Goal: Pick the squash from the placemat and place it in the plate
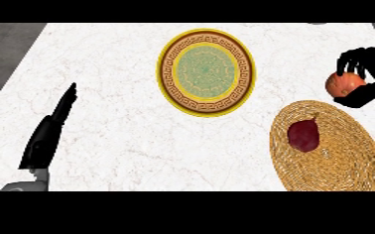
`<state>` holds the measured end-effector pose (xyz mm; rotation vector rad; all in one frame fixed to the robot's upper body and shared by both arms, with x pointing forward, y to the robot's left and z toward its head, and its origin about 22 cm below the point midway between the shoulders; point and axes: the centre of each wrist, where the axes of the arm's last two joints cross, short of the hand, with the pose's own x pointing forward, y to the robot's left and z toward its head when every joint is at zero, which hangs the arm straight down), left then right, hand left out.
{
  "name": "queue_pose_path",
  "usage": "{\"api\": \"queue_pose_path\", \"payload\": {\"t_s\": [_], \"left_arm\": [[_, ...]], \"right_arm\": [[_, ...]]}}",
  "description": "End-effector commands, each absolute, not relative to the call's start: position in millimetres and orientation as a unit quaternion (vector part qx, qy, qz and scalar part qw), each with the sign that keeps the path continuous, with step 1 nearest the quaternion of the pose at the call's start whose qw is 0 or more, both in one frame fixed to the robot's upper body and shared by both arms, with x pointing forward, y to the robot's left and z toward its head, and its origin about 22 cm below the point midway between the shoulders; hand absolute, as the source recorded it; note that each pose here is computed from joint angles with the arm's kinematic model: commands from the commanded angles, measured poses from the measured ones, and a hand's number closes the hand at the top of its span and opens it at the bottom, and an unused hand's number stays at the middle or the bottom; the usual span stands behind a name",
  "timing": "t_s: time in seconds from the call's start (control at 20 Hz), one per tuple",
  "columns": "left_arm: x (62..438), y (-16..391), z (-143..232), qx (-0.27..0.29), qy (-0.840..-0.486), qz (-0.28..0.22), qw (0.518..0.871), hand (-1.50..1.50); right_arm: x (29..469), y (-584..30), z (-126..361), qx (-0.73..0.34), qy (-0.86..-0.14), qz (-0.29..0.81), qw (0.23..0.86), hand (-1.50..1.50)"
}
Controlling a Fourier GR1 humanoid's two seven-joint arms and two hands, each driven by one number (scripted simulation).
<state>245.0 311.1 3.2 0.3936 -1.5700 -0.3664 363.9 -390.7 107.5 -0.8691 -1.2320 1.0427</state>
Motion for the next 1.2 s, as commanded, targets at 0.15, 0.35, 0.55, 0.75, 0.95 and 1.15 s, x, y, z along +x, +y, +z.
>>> {"api": "queue_pose_path", "payload": {"t_s": [0.15,0.35,0.55,0.75,0.95,1.15], "left_arm": [[242,320,4,0.190,-0.691,-0.151,0.681,0.00],[221,329,-10,0.202,-0.683,-0.149,0.686,0.00],[233,337,-5,0.202,-0.683,-0.144,0.687,0.00],[222,345,-16,0.211,-0.668,-0.136,0.700,0.00],[222,324,-16,0.212,-0.675,-0.135,0.693,0.00],[217,331,-10,0.212,-0.674,-0.131,0.695,0.00]], "right_arm": [[399,-386,144,-0.428,-0.640,0.402,0.495,1.50],[412,-361,157,-0.386,-0.722,0.387,0.425,1.50],[426,-351,194,-0.298,-0.774,0.385,0.404,1.50],[429,-311,188,-0.224,-0.787,0.414,0.398,1.50],[433,-250,211,-0.203,-0.790,0.423,0.395,1.50],[432,-214,213,-0.177,-0.797,0.409,0.407,1.50]]}}
